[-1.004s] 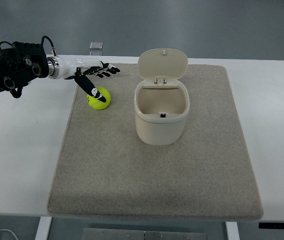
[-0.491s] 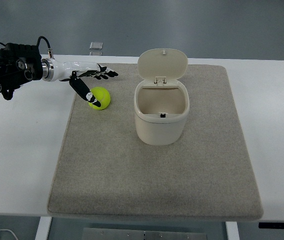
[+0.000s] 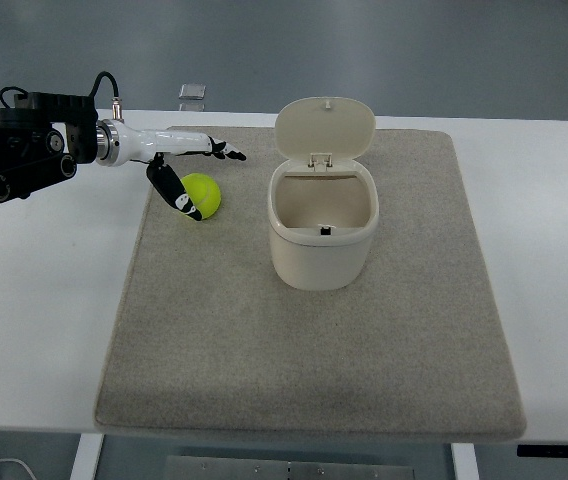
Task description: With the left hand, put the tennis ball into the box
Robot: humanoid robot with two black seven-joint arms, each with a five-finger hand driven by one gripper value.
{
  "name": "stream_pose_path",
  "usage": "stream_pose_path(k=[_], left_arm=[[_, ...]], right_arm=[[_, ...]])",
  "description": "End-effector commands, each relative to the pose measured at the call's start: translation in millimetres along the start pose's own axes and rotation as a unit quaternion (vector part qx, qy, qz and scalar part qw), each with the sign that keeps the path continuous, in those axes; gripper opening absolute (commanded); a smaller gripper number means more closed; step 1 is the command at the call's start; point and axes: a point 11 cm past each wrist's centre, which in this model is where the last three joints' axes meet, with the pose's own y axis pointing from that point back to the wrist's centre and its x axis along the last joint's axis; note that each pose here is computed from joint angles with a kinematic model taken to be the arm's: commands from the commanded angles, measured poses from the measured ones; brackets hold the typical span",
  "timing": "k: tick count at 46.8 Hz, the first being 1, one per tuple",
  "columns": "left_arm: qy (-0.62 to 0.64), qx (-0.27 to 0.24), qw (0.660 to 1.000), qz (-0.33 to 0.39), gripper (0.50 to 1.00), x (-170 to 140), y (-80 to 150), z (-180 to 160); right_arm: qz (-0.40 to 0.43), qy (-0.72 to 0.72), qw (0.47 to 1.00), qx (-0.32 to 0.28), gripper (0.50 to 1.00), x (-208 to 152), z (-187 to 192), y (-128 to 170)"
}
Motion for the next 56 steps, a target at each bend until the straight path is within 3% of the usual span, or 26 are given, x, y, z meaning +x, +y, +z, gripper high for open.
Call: stream_pose_path(k=[1,20,39,51,56], left_arm=[[-0.020,-0.001,1.000,-0.003,0.990,3,1,3],[-0.114,-0.013,0.993,0.004,0.990,7,2,6],[-0.088,-0.018,0.996,-0.002,0.990,-2,8,-4],[0.003,-0.037,0.999,0.006,0.990,3,21,-10],[0.026,-0.033,0.999,-0.010,0.990,-15,19,-19]], right_arm=[[0.000,0.000,1.000,0.001,0.938,0,-1,0],[0.000,0.000,1.000,0.000,0.938,0,0,0],[0.000,0.000,1.000,0.001,0.938,0,-1,0],[0.000,0.000,1.000,0.001,0.938,0,-1,0],[0.000,0.000,1.000,0.000,0.938,0,0,0]])
